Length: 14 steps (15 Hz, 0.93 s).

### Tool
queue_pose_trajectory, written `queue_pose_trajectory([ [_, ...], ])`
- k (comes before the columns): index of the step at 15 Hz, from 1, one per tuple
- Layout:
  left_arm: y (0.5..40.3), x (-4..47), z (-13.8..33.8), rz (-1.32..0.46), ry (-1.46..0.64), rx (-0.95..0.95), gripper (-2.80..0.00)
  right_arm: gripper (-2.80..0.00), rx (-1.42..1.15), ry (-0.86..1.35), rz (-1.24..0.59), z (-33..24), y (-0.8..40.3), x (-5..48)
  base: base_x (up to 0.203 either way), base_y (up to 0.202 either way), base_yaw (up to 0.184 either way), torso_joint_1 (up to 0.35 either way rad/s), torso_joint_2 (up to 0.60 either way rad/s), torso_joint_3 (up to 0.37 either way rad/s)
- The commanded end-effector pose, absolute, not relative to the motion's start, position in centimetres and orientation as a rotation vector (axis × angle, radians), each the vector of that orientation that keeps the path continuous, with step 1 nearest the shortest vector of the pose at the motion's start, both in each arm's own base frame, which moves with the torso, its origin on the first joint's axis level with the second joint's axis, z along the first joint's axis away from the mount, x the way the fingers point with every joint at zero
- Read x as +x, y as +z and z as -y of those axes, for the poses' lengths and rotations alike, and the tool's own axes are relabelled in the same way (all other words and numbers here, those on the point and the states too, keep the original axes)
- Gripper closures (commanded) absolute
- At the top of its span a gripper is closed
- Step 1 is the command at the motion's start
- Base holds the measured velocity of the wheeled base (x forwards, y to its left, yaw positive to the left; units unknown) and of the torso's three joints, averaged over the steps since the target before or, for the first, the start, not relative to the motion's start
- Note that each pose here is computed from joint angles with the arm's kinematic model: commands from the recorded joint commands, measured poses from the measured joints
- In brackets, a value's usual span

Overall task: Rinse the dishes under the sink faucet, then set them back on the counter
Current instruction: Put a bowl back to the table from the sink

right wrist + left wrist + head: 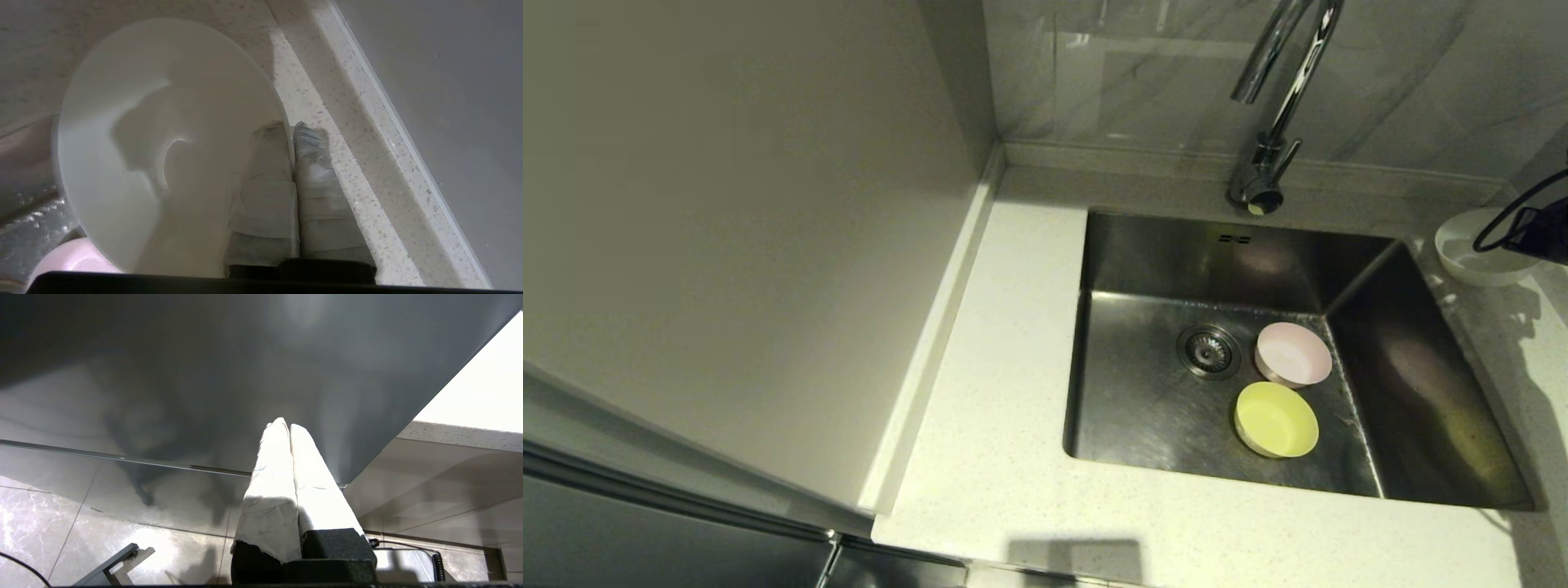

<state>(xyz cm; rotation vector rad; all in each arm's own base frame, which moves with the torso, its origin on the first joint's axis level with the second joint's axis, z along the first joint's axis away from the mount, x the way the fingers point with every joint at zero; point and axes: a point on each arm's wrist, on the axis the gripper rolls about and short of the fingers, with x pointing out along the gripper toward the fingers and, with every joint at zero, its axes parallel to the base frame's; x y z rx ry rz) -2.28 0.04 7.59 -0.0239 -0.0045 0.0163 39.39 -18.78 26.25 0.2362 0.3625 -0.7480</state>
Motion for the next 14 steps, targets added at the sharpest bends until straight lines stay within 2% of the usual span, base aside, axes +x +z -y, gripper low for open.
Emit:
queue_pose_trajectory([
  [1,7.6,-2.3,0.0,0.006,0.017,-0.025,0.0,-2.8,0.238,-0.752,-0.37,18.9,26.0,39.4,0.0,0.0,0.0,0.0,0.0,0.0],
  [6,7.6,-2.3,0.0,0.006,0.017,-0.025,0.0,-2.8,0.225,-0.75,-0.311,18.9,27.2,39.1,0.0,0.0,0.0,0.0,0.0,0.0],
  [9,7.6,-2.3,0.0,0.006,0.017,-0.025,0.0,-2.8,0.226,-0.681,-0.326,17.1,30.3,36.4,0.0,0.0,0.0,0.0,0.0,0.0],
  [12,7.6,-2.3,0.0,0.006,0.017,-0.025,0.0,-2.8,0.222,-0.477,-0.498,11.2,33.3,31.0,0.0,0.0,0.0,0.0,0.0,0.0],
  [14,7.6,-2.3,0.0,0.006,0.017,-0.025,0.0,-2.8,0.183,-0.307,-0.699,6.5,33.5,26.3,0.0,0.0,0.0,0.0,0.0,0.0],
])
